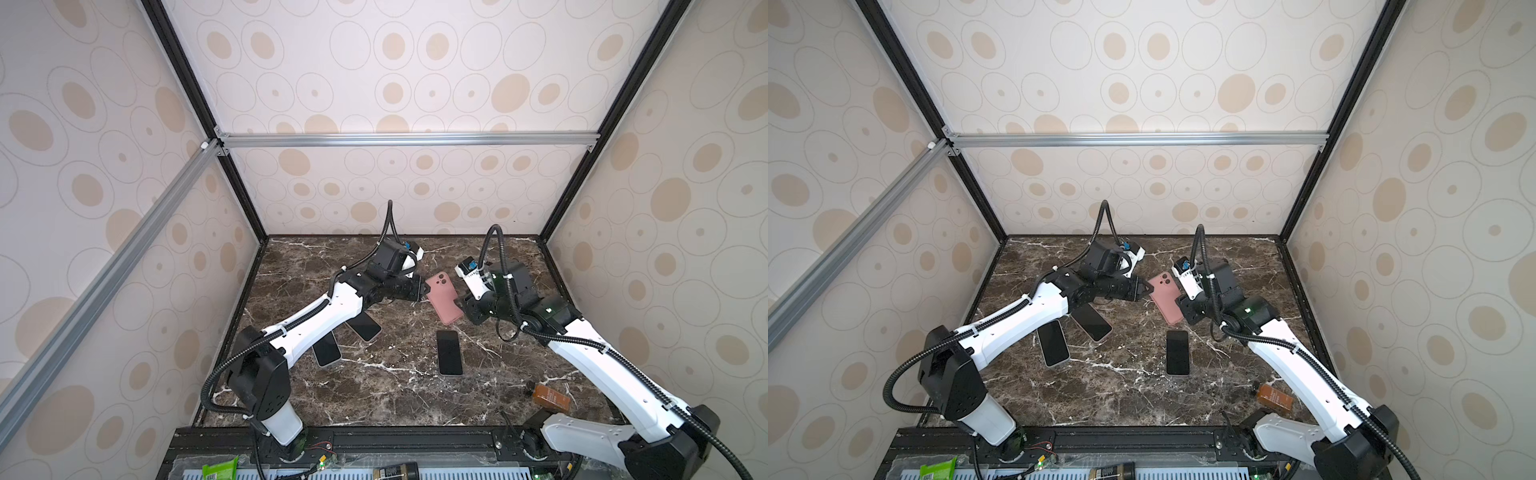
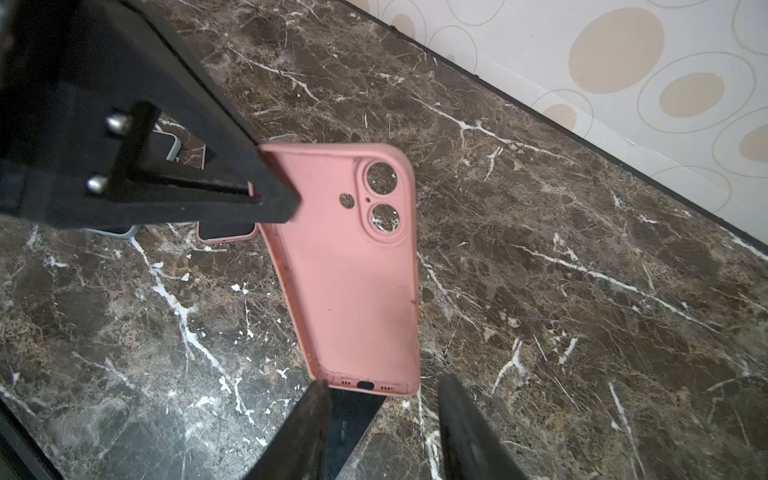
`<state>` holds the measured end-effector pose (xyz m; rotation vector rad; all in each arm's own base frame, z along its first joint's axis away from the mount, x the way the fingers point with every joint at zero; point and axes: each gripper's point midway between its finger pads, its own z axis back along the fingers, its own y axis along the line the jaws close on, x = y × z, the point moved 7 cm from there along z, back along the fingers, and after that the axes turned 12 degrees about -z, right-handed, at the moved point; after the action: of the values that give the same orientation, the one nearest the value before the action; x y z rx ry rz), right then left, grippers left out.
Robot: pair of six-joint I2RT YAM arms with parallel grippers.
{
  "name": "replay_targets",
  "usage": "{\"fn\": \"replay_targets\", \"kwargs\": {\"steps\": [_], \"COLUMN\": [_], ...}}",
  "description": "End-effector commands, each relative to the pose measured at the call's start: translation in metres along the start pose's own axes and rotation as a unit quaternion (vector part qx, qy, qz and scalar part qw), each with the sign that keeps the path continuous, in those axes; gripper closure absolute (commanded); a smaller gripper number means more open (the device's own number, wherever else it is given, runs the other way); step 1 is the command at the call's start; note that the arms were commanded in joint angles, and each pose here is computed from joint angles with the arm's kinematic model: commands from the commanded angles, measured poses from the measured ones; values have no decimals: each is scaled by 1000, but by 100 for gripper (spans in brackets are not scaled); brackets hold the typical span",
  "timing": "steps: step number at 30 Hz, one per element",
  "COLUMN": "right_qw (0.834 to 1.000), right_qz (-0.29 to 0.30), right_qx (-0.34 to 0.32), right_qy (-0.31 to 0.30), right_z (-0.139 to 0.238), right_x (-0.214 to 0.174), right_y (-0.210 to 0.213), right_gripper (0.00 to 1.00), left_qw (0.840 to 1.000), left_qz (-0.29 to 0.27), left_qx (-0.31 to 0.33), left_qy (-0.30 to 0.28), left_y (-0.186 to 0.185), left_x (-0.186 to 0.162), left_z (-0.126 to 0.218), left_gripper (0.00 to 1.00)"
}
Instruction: Take the phone out of the phone case
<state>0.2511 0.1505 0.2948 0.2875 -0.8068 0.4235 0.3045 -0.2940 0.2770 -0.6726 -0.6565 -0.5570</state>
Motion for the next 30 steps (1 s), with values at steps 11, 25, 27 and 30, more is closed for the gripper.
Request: {"fn": "replay_targets", "kwargs": {"steps": [11, 25, 27, 30], "right_qw": [999, 998, 998, 998], "right_qz": [6, -3, -7, -16], "right_qx": [-7, 13, 0, -18], "right_qy": [39, 66, 62, 52], "right_z": [-14, -20, -22, -22], "right_x": [6, -1, -2, -3], "right_y": [0, 2, -1, -5], "right_gripper": [66, 87, 87, 81], "left_qw": [998, 996, 996, 996], "left_qz": [-51, -63, -64, -64], "left_qx": [-41, -59, -63, -60], "left_qy": [-20, -12, -15, -14], "left_y": [-20, -25, -25, -25], "left_x": [12, 5, 5, 5], "left_z": [18, 15, 16, 16], "left_gripper": [100, 100, 100, 100]}}
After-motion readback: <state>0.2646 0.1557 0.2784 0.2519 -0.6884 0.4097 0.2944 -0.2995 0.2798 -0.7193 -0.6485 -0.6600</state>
